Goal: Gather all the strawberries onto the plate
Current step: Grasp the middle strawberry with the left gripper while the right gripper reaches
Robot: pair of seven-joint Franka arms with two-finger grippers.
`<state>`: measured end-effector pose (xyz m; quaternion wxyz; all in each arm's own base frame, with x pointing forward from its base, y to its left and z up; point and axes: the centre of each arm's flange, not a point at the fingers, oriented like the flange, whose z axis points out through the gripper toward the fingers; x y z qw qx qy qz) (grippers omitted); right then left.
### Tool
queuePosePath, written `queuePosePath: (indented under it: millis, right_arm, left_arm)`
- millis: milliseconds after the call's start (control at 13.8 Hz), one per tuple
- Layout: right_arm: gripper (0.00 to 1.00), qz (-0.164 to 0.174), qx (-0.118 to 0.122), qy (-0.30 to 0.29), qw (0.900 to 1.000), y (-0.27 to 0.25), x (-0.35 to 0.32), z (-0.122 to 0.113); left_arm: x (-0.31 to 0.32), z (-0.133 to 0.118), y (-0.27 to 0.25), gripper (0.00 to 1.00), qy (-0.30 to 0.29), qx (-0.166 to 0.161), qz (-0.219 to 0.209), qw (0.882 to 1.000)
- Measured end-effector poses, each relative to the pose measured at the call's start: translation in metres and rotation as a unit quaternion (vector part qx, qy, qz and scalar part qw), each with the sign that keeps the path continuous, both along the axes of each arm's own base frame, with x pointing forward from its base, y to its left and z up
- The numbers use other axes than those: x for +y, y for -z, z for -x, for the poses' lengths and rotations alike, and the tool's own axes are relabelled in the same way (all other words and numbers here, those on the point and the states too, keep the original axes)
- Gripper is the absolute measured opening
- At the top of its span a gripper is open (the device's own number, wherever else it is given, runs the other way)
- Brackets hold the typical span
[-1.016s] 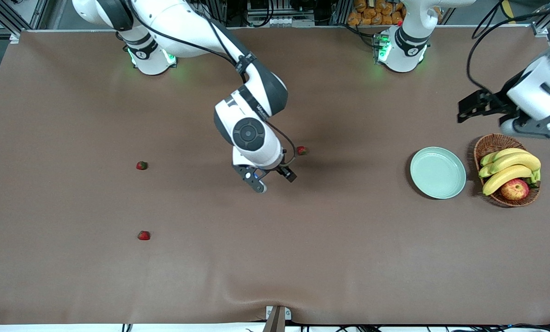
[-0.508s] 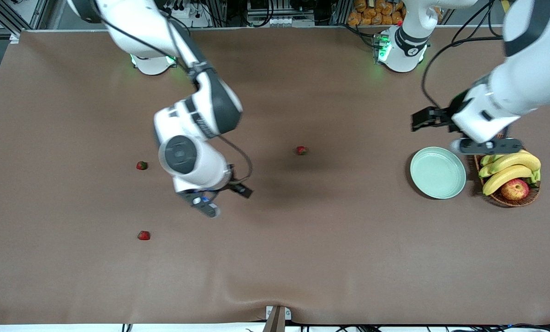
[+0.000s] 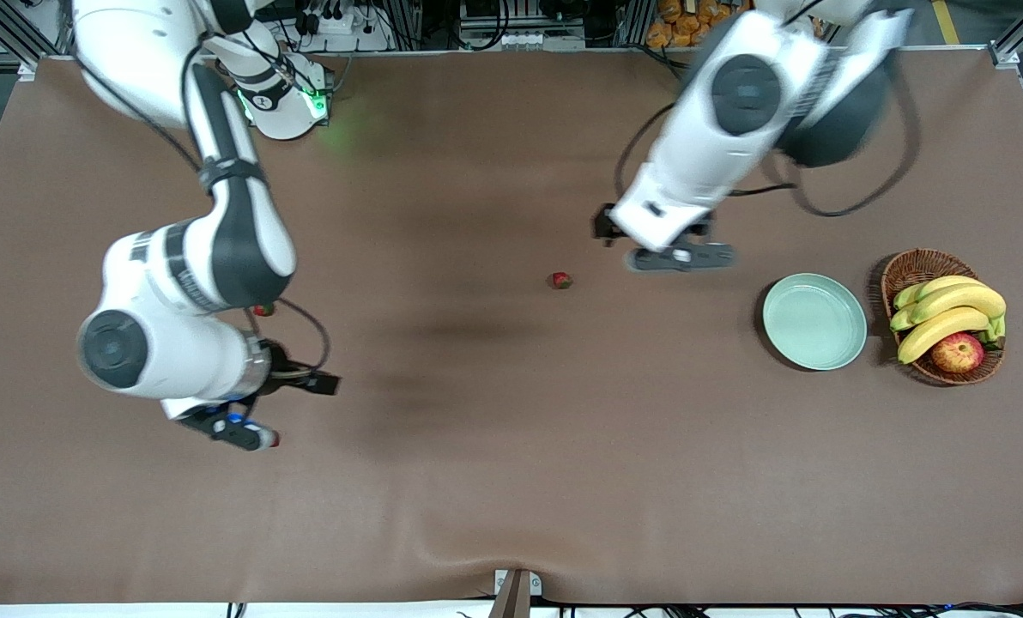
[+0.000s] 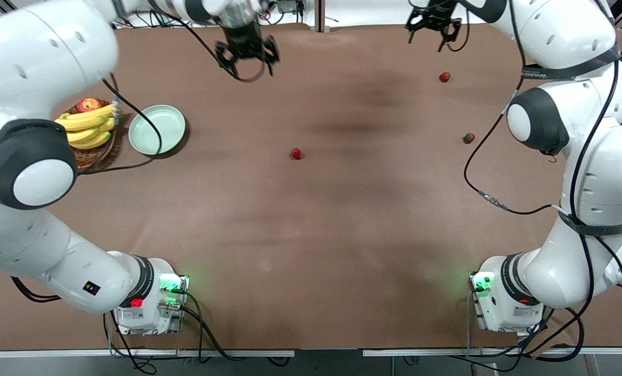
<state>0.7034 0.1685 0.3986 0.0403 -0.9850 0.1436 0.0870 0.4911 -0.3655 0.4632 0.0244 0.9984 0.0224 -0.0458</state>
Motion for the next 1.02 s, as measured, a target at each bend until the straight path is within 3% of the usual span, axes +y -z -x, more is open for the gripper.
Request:
queuePosePath:
  millis: [218,508,1016]
  right_arm:
    - [1.0,0.026,-0.007,-0.047,0.999,0.016,-0.043,-0.007]
    - [1.0,0.051,-0.033,-0.074,0.995,0.08,-0.055,-0.007]
    - [0.94,0.058,-0.082,-0.134,0.986,0.14,-0.107,-0.01]
  left_arm:
    - [-0.055,0.041,0.06,1.0,0.017,-0.003,-0.02,1.0]
    - [-0.108,0.071,0.137,1.0,0.014,-0.02,-0.046,0.999]
    - [-0.092,0.041,0.216,1.0,-0.018,-0.024,-0.051,0.998]
